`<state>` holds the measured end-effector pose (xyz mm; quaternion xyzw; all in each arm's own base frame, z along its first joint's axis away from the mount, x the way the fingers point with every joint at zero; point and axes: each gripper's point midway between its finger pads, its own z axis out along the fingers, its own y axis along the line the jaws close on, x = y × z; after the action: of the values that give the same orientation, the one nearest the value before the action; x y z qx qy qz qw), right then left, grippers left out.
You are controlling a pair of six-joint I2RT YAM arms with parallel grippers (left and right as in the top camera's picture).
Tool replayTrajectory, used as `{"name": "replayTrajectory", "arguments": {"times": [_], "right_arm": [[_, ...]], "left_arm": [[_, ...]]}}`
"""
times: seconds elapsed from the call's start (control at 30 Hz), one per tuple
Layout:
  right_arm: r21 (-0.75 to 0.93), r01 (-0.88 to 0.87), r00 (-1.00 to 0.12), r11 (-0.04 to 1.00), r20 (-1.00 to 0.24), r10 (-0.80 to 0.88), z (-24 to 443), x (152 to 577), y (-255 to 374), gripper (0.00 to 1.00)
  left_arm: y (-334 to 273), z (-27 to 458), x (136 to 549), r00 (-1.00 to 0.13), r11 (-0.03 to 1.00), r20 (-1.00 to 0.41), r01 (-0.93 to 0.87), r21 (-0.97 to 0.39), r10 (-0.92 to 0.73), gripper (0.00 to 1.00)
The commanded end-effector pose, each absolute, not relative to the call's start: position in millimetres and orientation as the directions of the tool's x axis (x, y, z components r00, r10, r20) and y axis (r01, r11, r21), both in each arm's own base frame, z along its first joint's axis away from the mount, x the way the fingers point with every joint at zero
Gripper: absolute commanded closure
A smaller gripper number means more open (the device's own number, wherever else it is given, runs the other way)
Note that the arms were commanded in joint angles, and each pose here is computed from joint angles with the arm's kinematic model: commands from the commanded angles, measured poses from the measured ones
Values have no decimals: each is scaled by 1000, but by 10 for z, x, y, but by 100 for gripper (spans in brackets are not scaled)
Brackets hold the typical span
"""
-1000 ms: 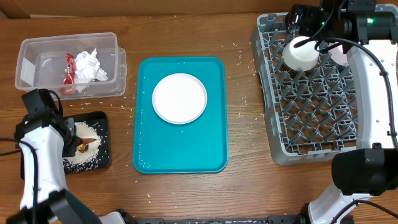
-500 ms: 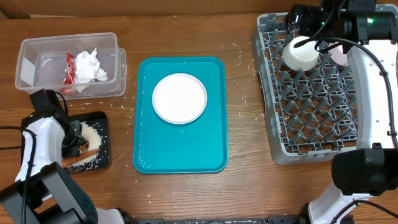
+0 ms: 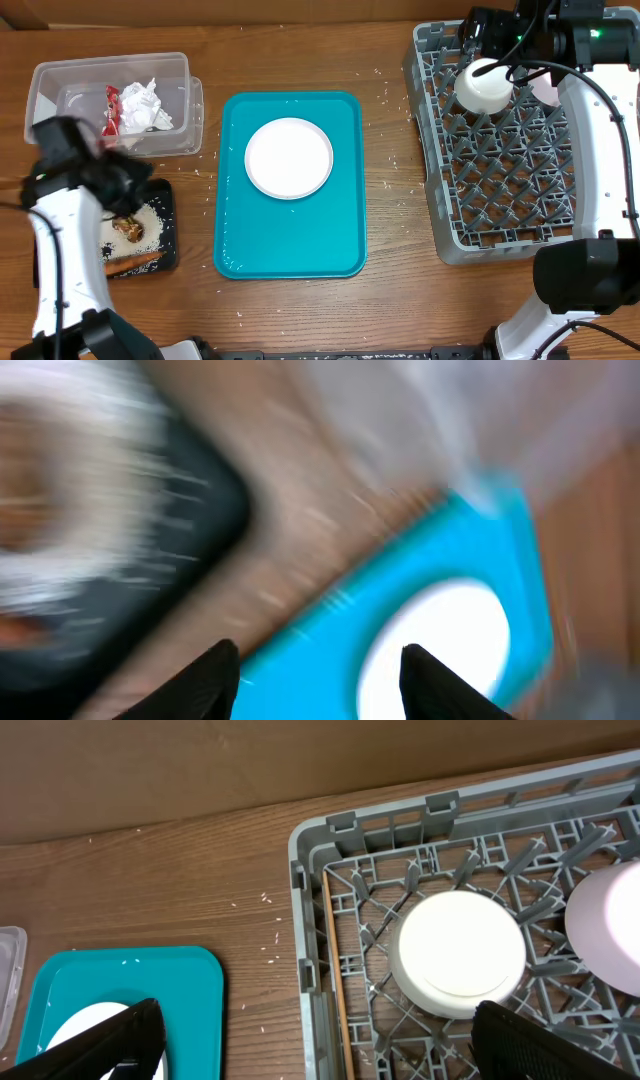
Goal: Sort waste into correct bins and load items into the dishwasher
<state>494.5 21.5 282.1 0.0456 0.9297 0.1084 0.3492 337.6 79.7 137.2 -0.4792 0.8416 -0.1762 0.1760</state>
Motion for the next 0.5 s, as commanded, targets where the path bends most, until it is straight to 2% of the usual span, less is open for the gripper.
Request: {"name": "replayTrajectory", "arguments": {"times": [0.0, 0.1, 0.27, 0.37, 0.47], "right_arm": [[232, 19, -747, 973, -643, 168, 2827, 4955, 185, 0], [232, 19, -747, 973, -643, 168, 2827, 4955, 185, 0], [232, 19, -747, 973, -643, 168, 2827, 4955, 185, 0], [232, 19, -747, 973, -643, 168, 2826, 4955, 185, 0], [232, 19, -747, 973, -643, 168, 2826, 4955, 185, 0]], "left_arm": [[-49, 1539, 3567, -784, 731, -209, -396, -557, -584, 39], [-336, 1470, 3655, -826, 829, -297, -314, -463, -478, 2], [-357, 1443, 3748, -813, 928, -452, -289, -233, -367, 0], [-50, 1511, 3733, -756, 891, -479, -427, -158, -447, 0], [290, 1697, 3786, -690, 842, -501, -512, -171, -522, 0]]}}
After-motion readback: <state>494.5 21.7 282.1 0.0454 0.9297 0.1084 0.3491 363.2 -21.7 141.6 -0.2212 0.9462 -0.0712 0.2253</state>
